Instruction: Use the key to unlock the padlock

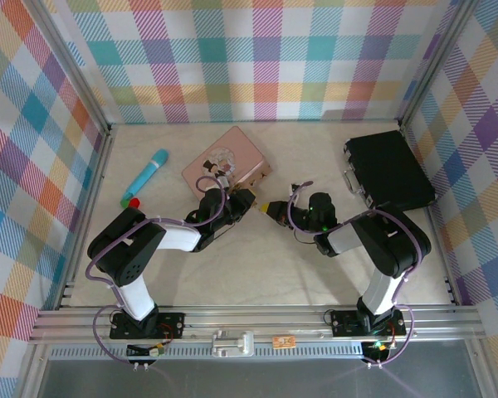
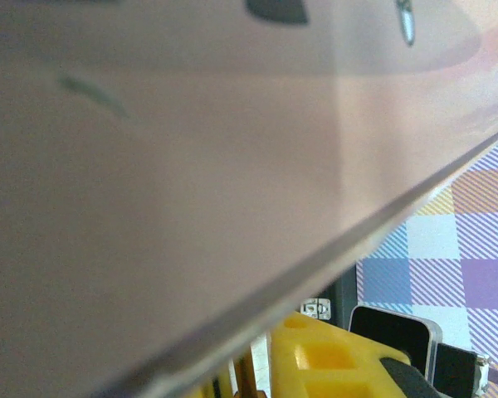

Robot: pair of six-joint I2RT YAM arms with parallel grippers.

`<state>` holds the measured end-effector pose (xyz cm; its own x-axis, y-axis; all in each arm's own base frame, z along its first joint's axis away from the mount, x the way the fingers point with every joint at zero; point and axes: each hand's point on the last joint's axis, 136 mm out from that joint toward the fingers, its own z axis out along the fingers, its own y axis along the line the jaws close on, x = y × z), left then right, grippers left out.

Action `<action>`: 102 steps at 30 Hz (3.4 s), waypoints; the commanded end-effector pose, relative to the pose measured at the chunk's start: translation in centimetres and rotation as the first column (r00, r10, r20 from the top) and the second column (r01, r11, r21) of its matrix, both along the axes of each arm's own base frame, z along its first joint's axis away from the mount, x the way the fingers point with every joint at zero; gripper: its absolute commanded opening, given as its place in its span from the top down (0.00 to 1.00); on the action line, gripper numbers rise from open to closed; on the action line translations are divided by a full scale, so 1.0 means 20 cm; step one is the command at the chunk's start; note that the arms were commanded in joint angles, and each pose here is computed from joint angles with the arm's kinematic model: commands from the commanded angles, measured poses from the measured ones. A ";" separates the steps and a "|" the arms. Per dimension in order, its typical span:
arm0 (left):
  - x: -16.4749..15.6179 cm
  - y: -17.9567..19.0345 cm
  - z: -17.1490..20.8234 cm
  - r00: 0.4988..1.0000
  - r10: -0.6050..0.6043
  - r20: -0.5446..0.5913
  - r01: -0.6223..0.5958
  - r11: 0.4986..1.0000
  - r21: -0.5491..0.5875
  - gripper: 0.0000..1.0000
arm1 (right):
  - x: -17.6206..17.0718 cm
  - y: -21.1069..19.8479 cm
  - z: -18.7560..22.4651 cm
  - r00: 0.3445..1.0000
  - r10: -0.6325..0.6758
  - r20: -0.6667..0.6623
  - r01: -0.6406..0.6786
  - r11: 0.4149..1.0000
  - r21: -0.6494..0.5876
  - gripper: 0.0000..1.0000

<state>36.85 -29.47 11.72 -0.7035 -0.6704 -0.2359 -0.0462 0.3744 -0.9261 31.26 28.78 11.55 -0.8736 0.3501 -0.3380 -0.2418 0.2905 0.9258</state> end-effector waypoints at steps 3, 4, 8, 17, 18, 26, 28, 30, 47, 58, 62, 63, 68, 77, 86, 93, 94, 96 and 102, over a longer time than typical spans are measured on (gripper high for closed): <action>0.01 -0.04 0.16 0.996 -0.014 0.086 0.020 0.998 -0.061 1.00 | -0.02 0.02 0.08 0.999 0.023 0.038 -0.025 0.998 0.050 1.00; 0.01 -0.04 0.16 0.996 -0.012 0.087 0.018 0.998 -0.060 1.00 | -0.03 0.01 0.08 0.999 0.020 0.035 -0.022 0.999 0.049 1.00; 0.02 -0.03 0.16 0.996 0.002 0.091 0.003 0.998 -0.057 1.00 | -0.06 0.00 0.04 1.000 0.020 0.001 -0.020 0.999 0.034 1.00; 0.02 -0.04 0.17 0.995 0.002 0.101 0.004 0.998 -0.058 1.00 | -0.08 0.00 0.07 1.000 0.013 0.001 -0.013 0.997 0.070 1.00; 0.02 -0.04 0.17 0.995 0.003 0.101 0.003 0.998 -0.057 1.00 | -0.08 -0.01 0.08 1.000 0.010 0.005 -0.011 0.997 0.072 1.00; 0.01 -0.05 0.17 0.995 -0.002 0.097 0.008 0.998 -0.059 1.00 | -0.07 -0.02 0.11 1.000 -0.008 0.028 0.007 0.998 0.065 1.00; 0.01 -0.06 0.17 0.995 -0.004 0.097 0.010 0.998 -0.060 1.00 | -0.06 -0.02 0.11 1.000 -0.008 0.030 0.006 0.998 0.063 1.00; 0.01 -0.06 0.17 0.995 -0.003 0.099 0.010 0.998 -0.065 1.00 | -0.06 -0.01 0.11 1.000 -0.006 0.028 0.005 0.998 0.063 1.00; -0.01 -0.09 0.21 0.994 -0.012 0.107 0.022 0.996 -0.092 1.00 | -0.03 0.01 0.10 0.999 -0.016 0.032 0.014 0.997 0.080 1.00; -0.02 -0.12 0.22 0.995 -0.009 0.100 0.021 0.992 -0.124 1.00 | -0.01 0.05 0.12 0.999 -0.034 -0.006 0.035 0.990 0.133 1.00; -0.02 -0.13 0.24 0.995 0.005 0.102 0.010 0.990 -0.144 1.00 | 0.01 0.05 0.09 0.993 -0.073 -0.089 0.088 0.980 0.176 1.00; -0.03 -0.13 0.25 0.994 0.004 0.105 0.011 0.989 -0.149 1.00 | 0.02 0.06 0.07 0.990 -0.077 -0.121 0.100 0.976 0.192 1.00; -0.04 -0.16 0.27 0.994 -0.016 0.113 0.034 0.987 -0.159 1.00 | 0.04 0.08 0.06 0.974 -0.065 -0.216 0.117 0.965 0.237 1.00; -0.07 -0.17 0.29 0.992 -0.036 0.121 0.058 0.982 -0.180 1.00 | 0.06 0.06 0.02 0.965 -0.076 -0.253 0.136 0.964 0.230 1.00; -0.08 -0.21 0.32 0.990 -0.055 0.132 0.081 0.977 -0.197 1.00 | 0.11 0.12 0.03 0.973 -0.105 -0.205 0.143 0.972 0.185 1.00; -0.14 -0.25 0.36 0.986 -0.111 0.122 0.137 0.964 -0.229 1.00 | 0.20 0.08 0.02 0.975 -0.137 -0.174 0.160 0.980 0.122 1.00; -0.15 -0.25 0.37 0.986 -0.112 0.122 0.138 0.962 -0.236 1.00 | 0.20 0.07 0.00 0.973 -0.144 -0.179 0.165 0.980 0.108 1.00; -0.16 -0.24 0.37 0.986 -0.109 0.126 0.136 0.962 -0.235 1.00 | 0.22 0.02 -0.02 0.968 -0.173 -0.184 0.191 0.978 0.086 1.00; -0.17 -0.24 0.41 0.983 -0.117 0.141 0.147 0.962 -0.230 1.00 | 0.27 -0.02 -0.02 0.967 -0.196 -0.160 0.208 0.976 0.064 1.00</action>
